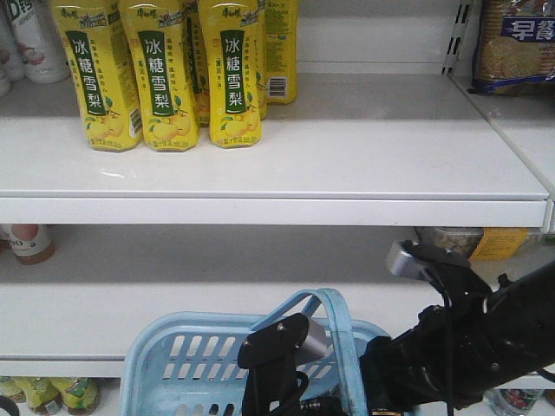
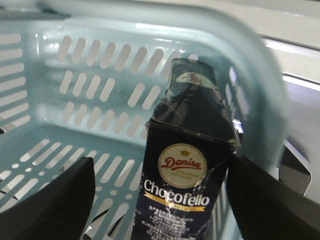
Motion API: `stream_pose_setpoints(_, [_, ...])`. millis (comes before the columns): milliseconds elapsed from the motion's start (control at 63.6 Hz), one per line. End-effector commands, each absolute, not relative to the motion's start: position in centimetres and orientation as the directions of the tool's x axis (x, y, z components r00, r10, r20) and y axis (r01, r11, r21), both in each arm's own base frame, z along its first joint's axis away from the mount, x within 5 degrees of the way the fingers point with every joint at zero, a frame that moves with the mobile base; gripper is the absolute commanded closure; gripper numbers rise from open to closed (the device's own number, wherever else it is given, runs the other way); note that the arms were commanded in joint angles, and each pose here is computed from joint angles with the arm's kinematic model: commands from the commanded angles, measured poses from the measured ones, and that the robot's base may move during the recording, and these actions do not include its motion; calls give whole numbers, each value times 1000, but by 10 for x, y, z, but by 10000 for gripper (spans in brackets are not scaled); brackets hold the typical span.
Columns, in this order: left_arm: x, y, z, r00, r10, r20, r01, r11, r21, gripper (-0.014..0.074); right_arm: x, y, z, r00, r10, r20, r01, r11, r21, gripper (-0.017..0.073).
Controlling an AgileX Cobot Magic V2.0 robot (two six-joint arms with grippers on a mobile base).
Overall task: Left arm holds basket, right arm returns cookies
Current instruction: 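Close the right gripper on the Chocofello box and lift it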
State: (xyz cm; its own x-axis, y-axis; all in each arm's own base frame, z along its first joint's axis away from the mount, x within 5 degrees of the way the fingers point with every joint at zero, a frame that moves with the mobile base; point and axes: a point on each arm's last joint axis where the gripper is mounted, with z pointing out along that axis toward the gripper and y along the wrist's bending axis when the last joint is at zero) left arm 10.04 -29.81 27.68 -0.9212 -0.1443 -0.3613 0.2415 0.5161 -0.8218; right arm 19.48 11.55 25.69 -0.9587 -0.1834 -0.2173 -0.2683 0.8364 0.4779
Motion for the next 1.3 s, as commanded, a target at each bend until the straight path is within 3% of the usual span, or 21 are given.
stream_pose_setpoints(0, [100, -295, 301, -900, -169, -402, 288, 463, -838, 600, 200, 122, 264, -948, -178, -265, -292, 821, 492, 38])
stream_pose_setpoints(204, [100, -295, 301, -900, -169, -402, 288, 463, -838, 600, 203, 121, 262, -944, -173, -281, -293, 831, 473, 38])
stream_pose_setpoints(660, [100, -295, 301, -900, -169, -402, 288, 463, -838, 600, 207, 125, 249, -956, -207, -209, -286, 824, 489, 57])
stream_pose_setpoints(1053, [100, -295, 301, -900, -169, -402, 288, 463, -838, 600, 206, 124, 248, -956, -217, -195, -286, 827, 484, 359])
stream_pose_setpoints(1289, [100, -295, 301, -900, -169, -402, 288, 463, -838, 600, 204, 123, 254, -951, -218, -221, -300, 826, 477, 406])
